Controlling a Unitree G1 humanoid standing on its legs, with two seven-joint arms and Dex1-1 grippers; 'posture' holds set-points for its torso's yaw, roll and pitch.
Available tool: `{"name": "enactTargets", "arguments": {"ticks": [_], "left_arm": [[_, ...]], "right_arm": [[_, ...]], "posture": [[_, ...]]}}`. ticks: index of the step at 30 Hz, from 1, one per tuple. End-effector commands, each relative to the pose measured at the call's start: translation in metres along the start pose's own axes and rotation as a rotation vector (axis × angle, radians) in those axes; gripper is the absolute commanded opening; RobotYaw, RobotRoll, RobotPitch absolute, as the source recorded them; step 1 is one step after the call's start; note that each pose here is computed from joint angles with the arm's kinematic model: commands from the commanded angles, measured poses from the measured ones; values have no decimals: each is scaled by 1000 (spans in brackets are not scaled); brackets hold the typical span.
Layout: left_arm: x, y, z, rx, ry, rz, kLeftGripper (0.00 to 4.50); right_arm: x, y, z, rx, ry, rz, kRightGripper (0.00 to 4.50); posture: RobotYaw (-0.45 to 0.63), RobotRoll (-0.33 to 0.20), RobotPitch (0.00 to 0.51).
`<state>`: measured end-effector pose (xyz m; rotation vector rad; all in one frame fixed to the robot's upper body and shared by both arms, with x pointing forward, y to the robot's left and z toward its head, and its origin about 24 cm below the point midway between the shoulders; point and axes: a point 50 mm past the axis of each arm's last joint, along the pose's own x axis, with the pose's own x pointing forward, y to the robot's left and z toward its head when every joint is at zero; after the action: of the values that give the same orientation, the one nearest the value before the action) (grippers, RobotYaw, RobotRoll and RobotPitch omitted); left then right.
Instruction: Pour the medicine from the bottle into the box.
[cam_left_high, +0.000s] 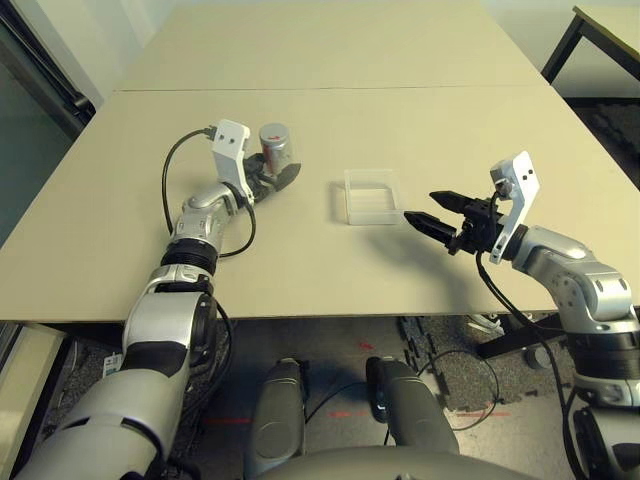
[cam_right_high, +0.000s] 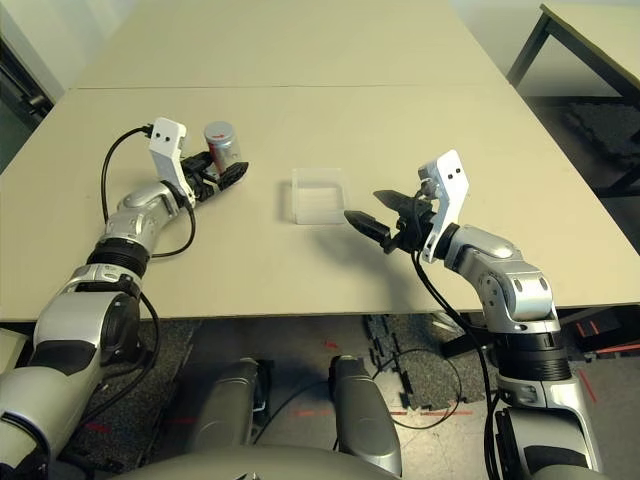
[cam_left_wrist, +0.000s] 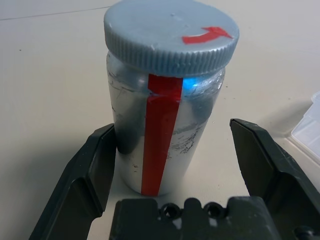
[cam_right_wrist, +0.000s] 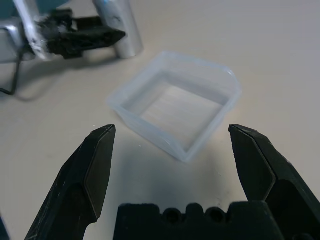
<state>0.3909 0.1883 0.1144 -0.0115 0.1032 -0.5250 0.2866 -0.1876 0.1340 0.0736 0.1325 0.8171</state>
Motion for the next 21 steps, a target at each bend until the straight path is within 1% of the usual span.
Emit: {"name": "enactTargets", "arguments": {"ticks": [1,3,4,6,8,14,21], "left_arm": [[2,0,1,6,6,4,4114],[2,0,1,4,6,5,3560],[2,0,1,3,5,5,3126],[3,-1,1,1,6,0,2496],[3,-2,1,5,5,-13,2482],[4,-7,14,22,-27,-114,2482],[-8,-15,26,45,-18,-284,2482]], "right_arm": [[5,13,15,-44,-55,74,4500],[6,16,19,-68,-64,81,4500],[7,17,21,-87,-68,82,4500],[9,17,23,-115,-72,80,4500],[10,16,22,-121,-69,77,4500],[14,14,19,-140,-72,55,4500],[19,15,19,-128,-103,29,4500]], "posture": [[-46,0,122],[-46,0,122],[-46,0,122],[-46,0,122],[-41,0,120],[-31,0,116],[-27,0,114]]}}
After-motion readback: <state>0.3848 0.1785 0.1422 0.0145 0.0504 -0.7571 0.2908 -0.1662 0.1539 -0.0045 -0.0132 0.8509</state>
